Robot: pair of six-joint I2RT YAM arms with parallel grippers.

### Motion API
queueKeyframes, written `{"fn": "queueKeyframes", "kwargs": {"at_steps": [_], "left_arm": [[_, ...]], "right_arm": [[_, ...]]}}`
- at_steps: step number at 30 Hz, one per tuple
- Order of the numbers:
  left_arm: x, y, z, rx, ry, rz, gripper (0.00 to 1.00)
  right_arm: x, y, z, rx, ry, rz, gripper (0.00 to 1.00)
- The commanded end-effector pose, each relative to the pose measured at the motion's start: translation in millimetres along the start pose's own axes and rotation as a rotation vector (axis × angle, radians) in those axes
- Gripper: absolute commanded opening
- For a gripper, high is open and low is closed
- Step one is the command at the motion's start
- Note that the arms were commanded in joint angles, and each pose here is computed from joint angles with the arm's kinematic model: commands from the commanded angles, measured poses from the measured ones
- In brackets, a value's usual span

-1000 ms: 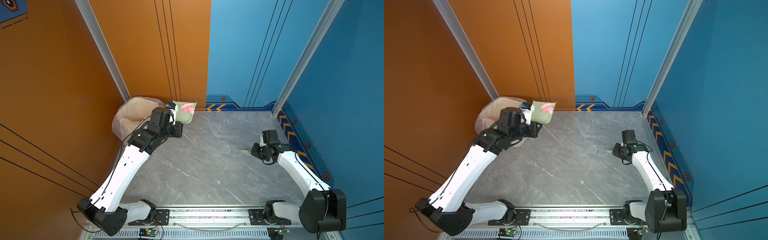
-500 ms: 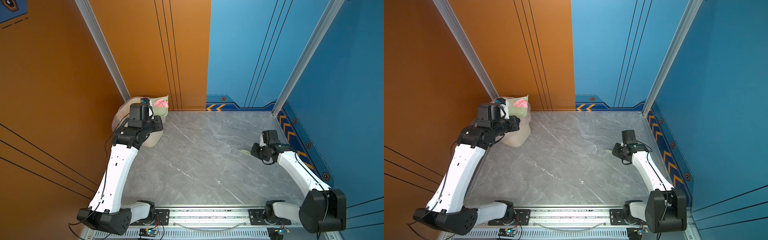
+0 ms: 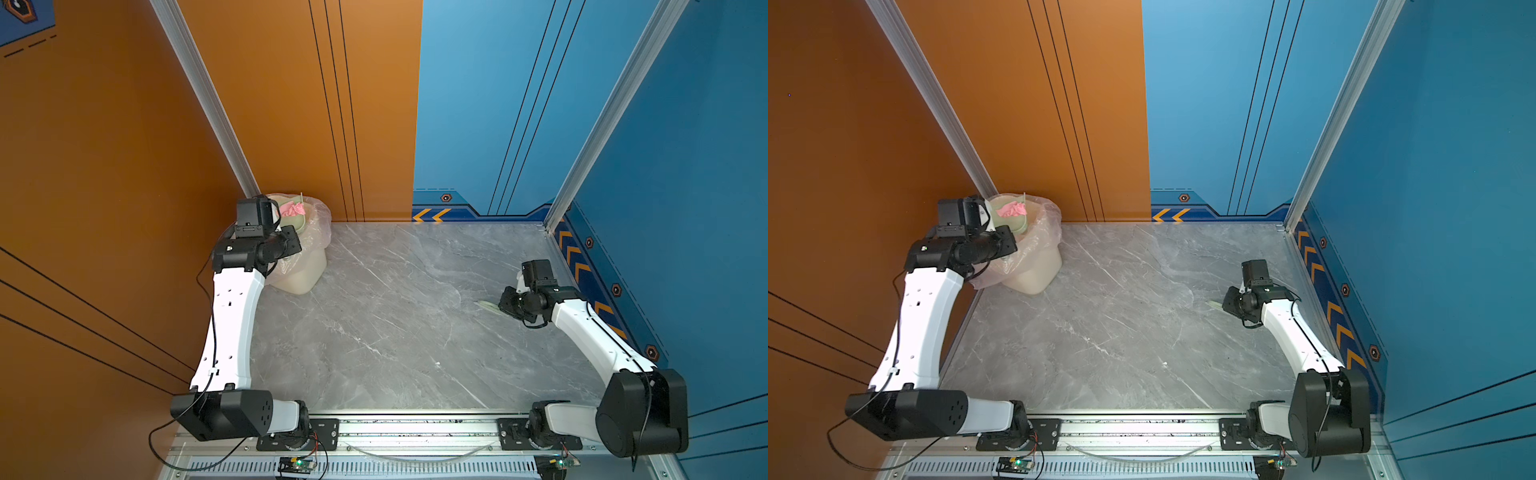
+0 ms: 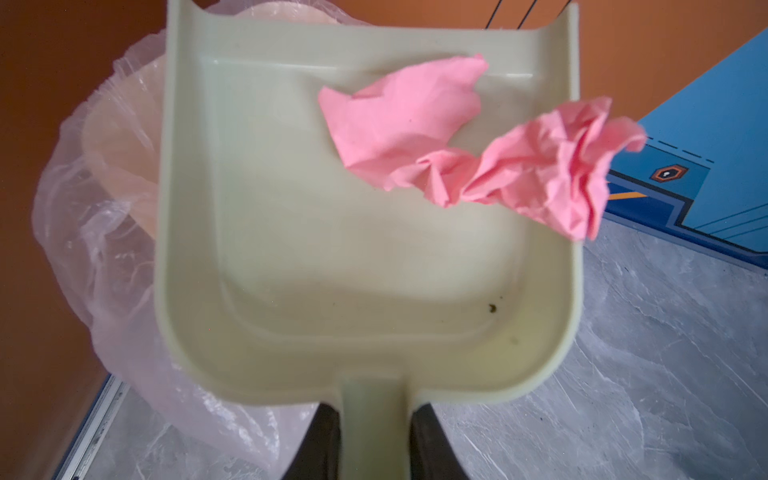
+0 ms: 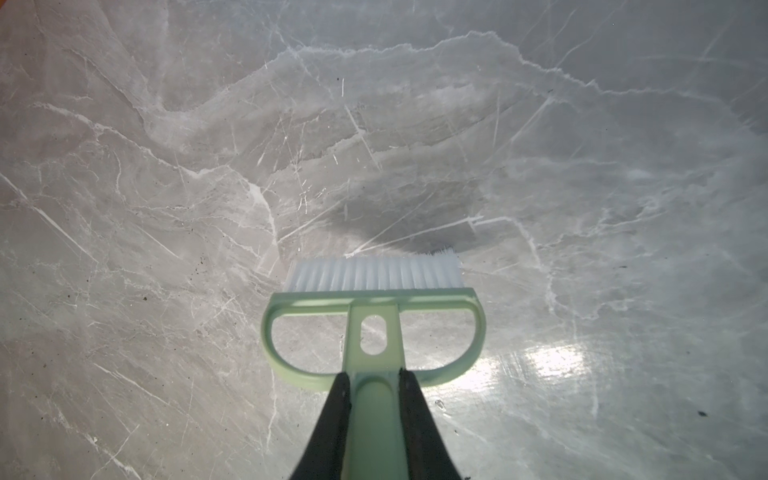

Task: Sweep away the paper scraps from the table
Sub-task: 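Carry the dustpan over the bin with the left gripper, then tilt the dustpan over the bin with the left gripper to dump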

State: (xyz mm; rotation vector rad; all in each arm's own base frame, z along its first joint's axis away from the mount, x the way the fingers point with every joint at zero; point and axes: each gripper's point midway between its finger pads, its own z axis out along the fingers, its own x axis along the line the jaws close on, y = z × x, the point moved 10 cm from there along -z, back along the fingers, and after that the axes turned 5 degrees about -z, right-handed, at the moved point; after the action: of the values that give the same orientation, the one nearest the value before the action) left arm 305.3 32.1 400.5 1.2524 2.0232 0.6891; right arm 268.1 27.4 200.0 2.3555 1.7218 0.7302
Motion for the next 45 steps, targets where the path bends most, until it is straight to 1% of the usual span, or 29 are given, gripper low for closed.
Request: {"fn": "queueKeyframes", "kwargs": {"at_steps": [1, 6, 9, 19, 24, 28, 41, 44, 45], "left_arm": [[6.9, 10.1, 2.2, 0.007, 0.02, 0.009, 0.0], [16.1, 17.0, 18.7, 0.039, 0.062, -0.003, 0.0], [15.9, 20.4, 22.8, 0.04, 0.068, 0.02, 0.0], [22.5, 24.8, 20.8, 0.051, 0.212, 0.101, 0.0], [17.4, 24.8, 12.3, 0.032, 0.325, 0.203, 0.0], [12.4, 25.5, 11.1, 0.039, 0.42, 0.288, 0.0], [0.1, 23.2, 28.6, 0.119, 0.608, 0.521, 0.0], [-3.4, 22.3, 29.1, 0.12, 0.647, 0.572, 0.0], [-2.3, 23.7, 28.2, 0.114, 0.692, 0.589, 0.0]], "right_arm": [[8.2, 8.5, 0.3, -0.017, 0.04, -0.006, 0.0], [11.0, 8.9, 2.5, -0.012, 0.057, -0.009, 0.0], [10.9, 8.1, 1.6, -0.016, 0.059, -0.01, 0.0], [11.6, 6.6, 6.0, -0.012, 0.087, -0.016, 0.0], [11.6, 6.4, 8.6, -0.008, 0.091, -0.021, 0.0], [11.7, 5.0, 10.3, -0.004, 0.098, -0.02, 0.0], [11.8, 1.5, 12.4, -0.003, 0.103, -0.017, 0.0], [11.8, 1.9, 13.4, -0.003, 0.102, -0.015, 0.0], [11.9, 1.3, 14.4, 0.001, 0.101, -0.016, 0.0]]}}
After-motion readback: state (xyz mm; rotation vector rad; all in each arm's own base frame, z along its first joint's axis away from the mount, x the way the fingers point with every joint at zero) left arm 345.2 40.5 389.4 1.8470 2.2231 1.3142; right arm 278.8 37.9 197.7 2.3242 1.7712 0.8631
